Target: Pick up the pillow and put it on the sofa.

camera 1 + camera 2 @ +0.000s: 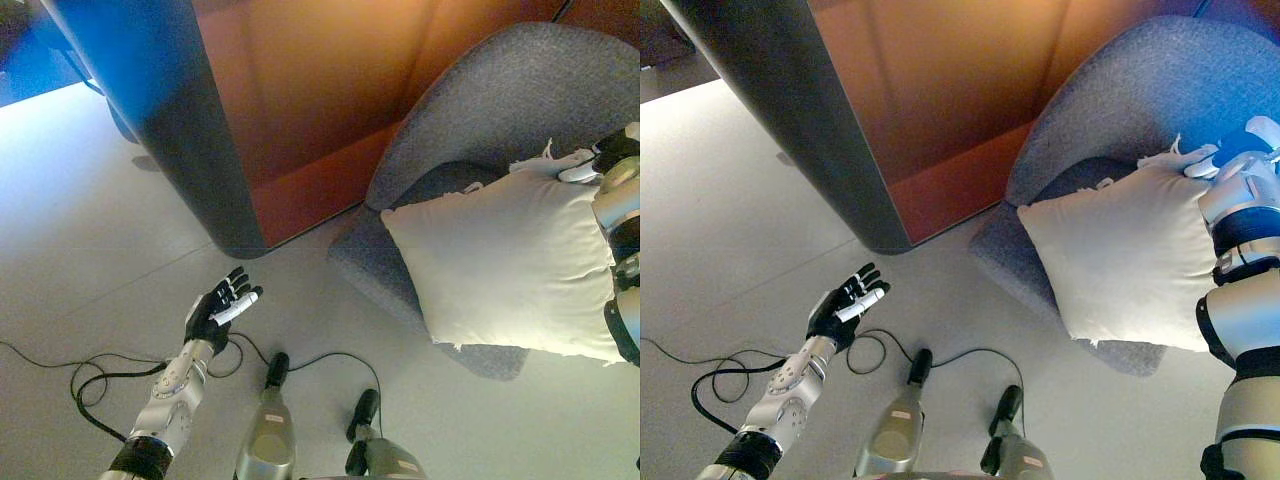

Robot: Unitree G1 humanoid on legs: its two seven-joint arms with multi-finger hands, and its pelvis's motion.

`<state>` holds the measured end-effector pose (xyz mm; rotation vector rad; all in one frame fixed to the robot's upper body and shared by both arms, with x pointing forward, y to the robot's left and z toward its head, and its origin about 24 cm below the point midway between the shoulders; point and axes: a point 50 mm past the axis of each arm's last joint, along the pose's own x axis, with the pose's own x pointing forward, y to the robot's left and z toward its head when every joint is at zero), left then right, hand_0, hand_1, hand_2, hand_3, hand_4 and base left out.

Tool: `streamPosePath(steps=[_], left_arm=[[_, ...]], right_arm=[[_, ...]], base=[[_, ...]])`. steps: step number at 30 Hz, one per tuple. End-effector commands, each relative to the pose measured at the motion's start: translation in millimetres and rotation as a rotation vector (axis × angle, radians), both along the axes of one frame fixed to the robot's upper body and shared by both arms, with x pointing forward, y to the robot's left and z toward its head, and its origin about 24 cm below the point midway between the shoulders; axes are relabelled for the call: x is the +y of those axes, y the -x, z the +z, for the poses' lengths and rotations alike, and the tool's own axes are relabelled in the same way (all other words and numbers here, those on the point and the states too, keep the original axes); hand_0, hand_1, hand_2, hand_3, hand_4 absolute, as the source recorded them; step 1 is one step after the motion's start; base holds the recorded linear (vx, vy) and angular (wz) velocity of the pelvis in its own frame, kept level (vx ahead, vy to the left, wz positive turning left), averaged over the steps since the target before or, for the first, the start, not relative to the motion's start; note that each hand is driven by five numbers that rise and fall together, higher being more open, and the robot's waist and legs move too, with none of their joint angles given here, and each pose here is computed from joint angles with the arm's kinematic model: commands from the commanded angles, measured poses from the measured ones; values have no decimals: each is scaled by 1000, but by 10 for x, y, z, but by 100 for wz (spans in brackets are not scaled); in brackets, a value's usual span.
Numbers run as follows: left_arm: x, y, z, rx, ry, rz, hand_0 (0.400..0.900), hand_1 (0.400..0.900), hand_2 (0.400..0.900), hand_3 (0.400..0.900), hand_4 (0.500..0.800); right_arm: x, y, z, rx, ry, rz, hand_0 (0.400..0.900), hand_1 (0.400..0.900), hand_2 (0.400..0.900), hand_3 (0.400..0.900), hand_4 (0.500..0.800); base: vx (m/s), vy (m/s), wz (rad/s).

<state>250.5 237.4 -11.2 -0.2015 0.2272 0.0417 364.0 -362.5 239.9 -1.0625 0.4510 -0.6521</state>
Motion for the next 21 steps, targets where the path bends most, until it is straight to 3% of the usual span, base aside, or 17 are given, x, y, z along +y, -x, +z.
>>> streamPosePath(steps=[1, 21], left_arm=[[-168, -164, 429, -231, -6, -108, 900, 900, 900, 900, 800], [-162, -141, 423, -217, -20, -118, 900, 900, 900, 900, 800]], right_arm=[[-111, 147, 720, -183, 209, -127, 900, 900, 900, 900, 800], [-189, 175, 594, -125, 230, -120, 900, 900, 900, 900, 800]], base=[[0, 0, 0], [5, 0, 0]])
